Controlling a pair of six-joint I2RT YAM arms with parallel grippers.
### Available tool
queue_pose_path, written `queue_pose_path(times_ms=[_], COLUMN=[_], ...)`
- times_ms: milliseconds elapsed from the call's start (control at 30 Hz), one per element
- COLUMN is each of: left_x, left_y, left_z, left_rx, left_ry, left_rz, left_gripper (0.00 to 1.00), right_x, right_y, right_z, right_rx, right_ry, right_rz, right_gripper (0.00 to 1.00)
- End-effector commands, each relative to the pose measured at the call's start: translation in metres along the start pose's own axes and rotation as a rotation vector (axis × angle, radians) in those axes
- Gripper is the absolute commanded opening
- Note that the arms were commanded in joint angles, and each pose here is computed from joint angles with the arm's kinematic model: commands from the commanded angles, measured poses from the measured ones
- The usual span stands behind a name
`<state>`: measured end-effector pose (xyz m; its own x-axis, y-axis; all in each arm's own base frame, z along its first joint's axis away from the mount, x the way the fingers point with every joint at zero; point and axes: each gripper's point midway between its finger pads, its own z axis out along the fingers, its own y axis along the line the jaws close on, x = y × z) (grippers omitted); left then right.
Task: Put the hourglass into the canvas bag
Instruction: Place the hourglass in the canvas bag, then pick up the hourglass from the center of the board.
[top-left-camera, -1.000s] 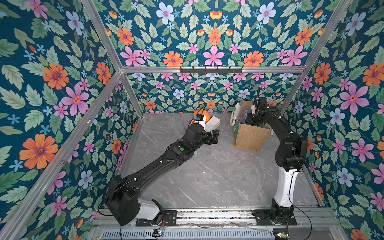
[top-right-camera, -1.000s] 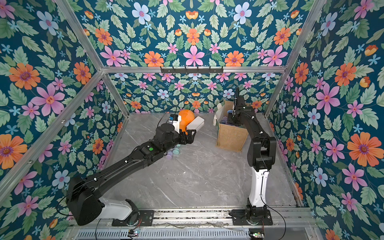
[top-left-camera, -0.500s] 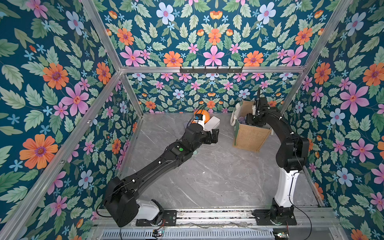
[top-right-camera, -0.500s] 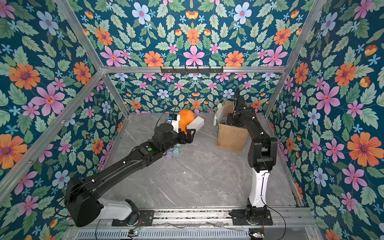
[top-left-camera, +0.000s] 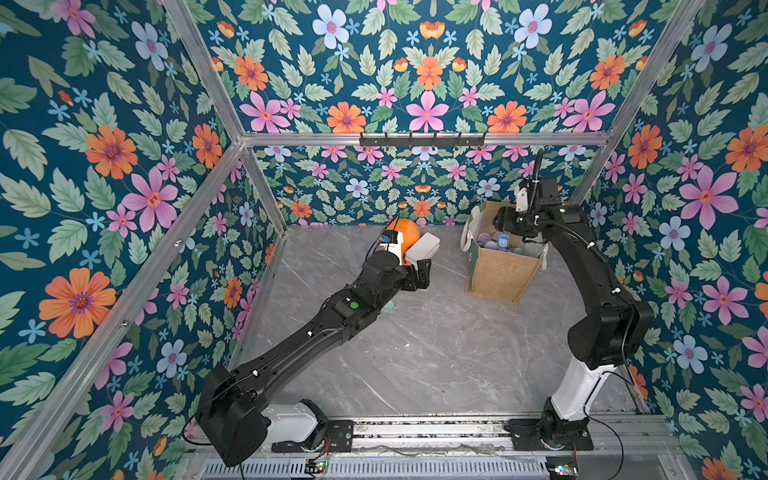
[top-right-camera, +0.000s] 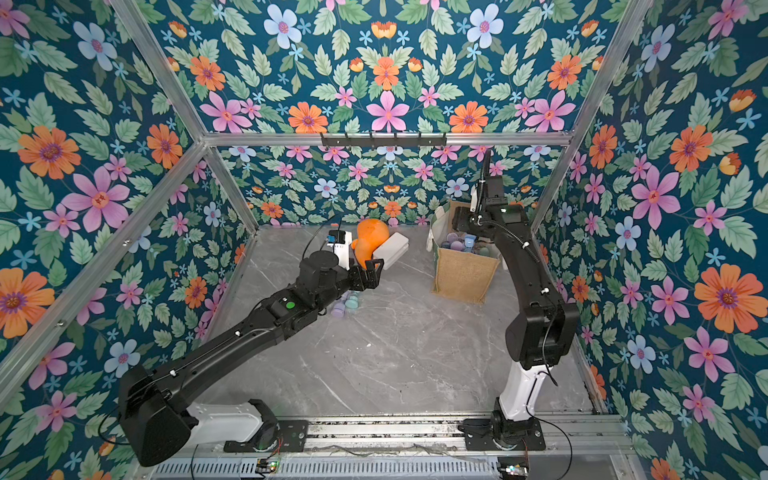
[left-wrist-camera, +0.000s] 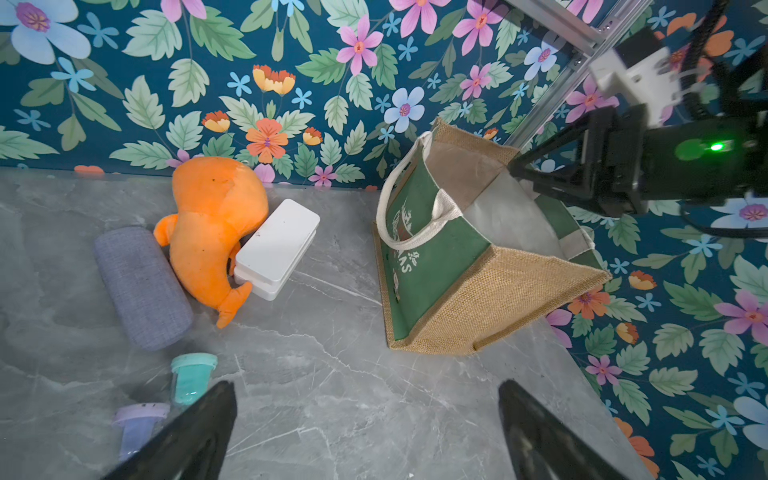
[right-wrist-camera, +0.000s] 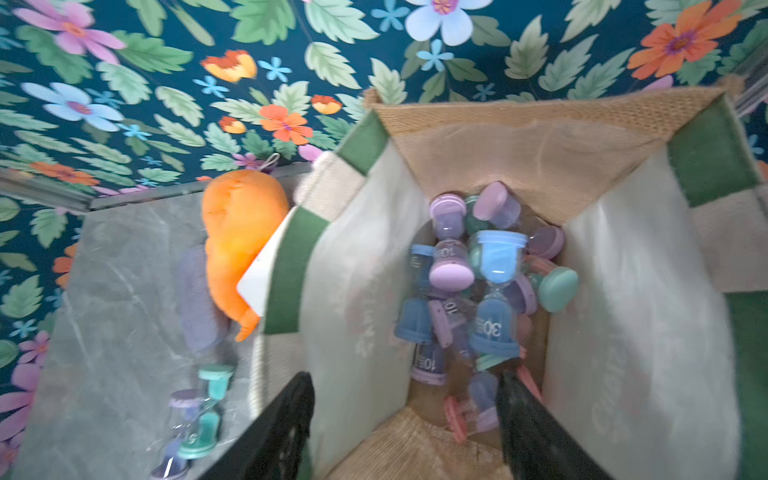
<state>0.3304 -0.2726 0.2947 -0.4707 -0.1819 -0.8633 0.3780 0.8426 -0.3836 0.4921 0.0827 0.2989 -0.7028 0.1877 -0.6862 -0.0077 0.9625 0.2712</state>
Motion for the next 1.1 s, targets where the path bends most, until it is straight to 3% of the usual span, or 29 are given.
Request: queue_pose_path(times_ms=[0, 300, 667, 1067], left_x=[0.003, 0.029, 0.065, 0.076], left_y=[0.014, 0.055, 0.106, 0.131], left_z=[-0.006, -0.028, -0.060, -0.086], left_rx=[-0.047, -0.155, -0.295, -0.373], left_ry=[-0.009, 0.016, 0.032, -0.006], left_rz=[0.003, -0.032, -0.089, -0.143], left_gripper=[1.00, 1.00, 1.00, 1.00], right_x=[0.007, 0.059, 0.155, 0.233], right_y=[0.021, 0.105, 0.191, 0.234], right_z=[-0.015, -0.016, 0.055, 0.118], right_rx=[-0.019, -0.065, -0.075, -0.059], right_ry=[0.003, 0.024, 0.151, 0.260], right_rz=[0.000, -0.076, -0.120, -0.121], right_gripper=[0.71, 0.74, 0.74, 0.75])
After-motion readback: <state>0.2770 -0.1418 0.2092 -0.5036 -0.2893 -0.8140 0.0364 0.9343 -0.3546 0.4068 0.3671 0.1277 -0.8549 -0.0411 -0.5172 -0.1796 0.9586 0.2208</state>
